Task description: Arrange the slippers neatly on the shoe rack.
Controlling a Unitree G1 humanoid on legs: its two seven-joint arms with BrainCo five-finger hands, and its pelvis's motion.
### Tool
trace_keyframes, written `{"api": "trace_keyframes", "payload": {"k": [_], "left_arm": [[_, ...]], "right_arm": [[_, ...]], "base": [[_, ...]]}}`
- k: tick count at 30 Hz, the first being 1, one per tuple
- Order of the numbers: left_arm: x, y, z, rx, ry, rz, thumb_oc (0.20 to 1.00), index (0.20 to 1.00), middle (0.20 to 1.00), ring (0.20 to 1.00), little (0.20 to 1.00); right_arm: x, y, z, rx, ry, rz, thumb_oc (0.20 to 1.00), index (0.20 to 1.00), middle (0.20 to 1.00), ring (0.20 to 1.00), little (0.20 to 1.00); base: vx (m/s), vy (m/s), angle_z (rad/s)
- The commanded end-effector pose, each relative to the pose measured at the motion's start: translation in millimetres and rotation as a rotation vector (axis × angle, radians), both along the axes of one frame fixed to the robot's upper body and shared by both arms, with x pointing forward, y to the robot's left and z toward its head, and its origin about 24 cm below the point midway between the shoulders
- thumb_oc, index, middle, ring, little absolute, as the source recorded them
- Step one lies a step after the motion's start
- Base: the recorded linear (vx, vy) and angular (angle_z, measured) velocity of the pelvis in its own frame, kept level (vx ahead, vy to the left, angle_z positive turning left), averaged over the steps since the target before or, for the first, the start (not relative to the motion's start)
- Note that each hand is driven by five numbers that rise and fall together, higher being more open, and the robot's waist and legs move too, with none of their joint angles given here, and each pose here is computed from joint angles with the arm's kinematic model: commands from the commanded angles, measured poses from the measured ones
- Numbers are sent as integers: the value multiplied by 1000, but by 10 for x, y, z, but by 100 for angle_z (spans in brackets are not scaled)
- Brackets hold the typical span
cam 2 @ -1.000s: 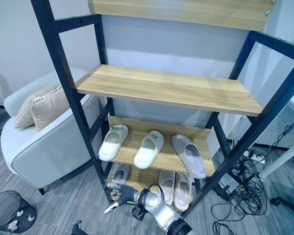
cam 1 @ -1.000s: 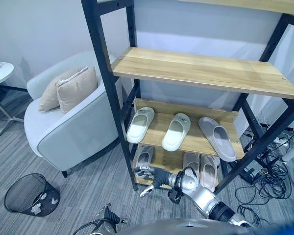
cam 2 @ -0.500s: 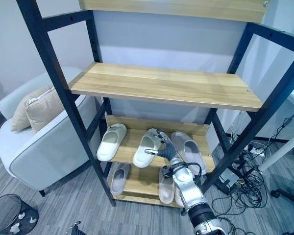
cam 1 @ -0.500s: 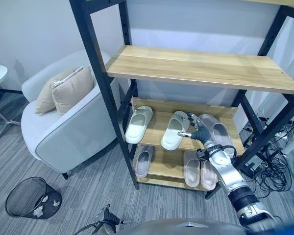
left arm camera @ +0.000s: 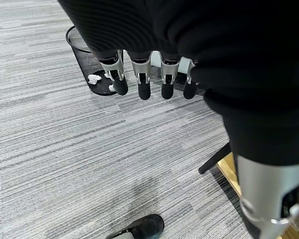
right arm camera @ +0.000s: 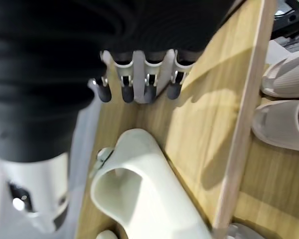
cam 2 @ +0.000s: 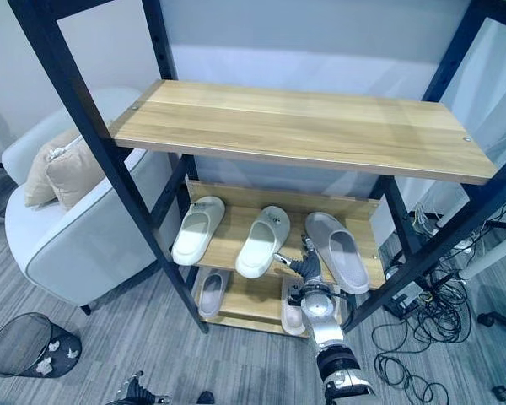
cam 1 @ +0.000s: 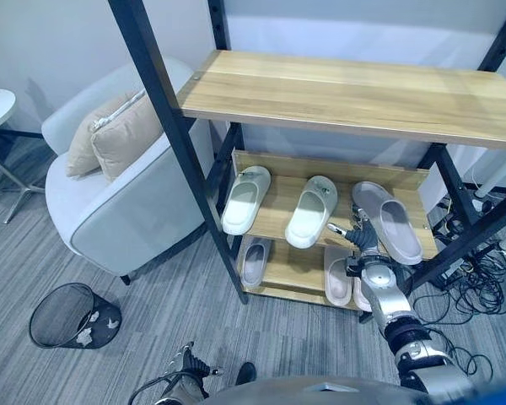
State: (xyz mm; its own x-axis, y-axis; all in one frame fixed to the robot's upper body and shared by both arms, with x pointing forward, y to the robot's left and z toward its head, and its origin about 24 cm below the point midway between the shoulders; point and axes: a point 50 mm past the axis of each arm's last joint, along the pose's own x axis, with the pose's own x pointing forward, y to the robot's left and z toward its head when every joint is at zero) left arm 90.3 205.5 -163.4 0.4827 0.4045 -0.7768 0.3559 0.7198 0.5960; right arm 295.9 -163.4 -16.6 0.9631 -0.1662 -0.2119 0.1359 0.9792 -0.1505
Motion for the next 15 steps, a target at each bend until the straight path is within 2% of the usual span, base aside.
{"api": "trace_keyframes", "payload": {"k": [1,4,8,15], "left_arm": [[-235,-618,-106,-128,93,-29,1000,1000,1000,1000,1000],[-171,-645,-94,-142,69,-37,1000,1000,1000,1000,1000],[-12,-663,-55,-157,14,-34,1000,1000,1000,1000,1000],[112,-632,-9,-160,-31,-4,1000,1000,1000,1000,1000]], "right_arm": [[199,-222,380,-3,-195,-81,1000,1000,1000,1000,1000],[309,-379,523,-8,-245,-138,1000,1000,1000,1000,1000],[490,-520,716,-115,-245,-150,1000,1000,1000,1000,1000],[702,-529,879,-262,-152,-103,1000,1000,1000,1000,1000]], "base": [[-14,66,12],[-24,67,13],[-51,62,13],[-24,24,7]]}}
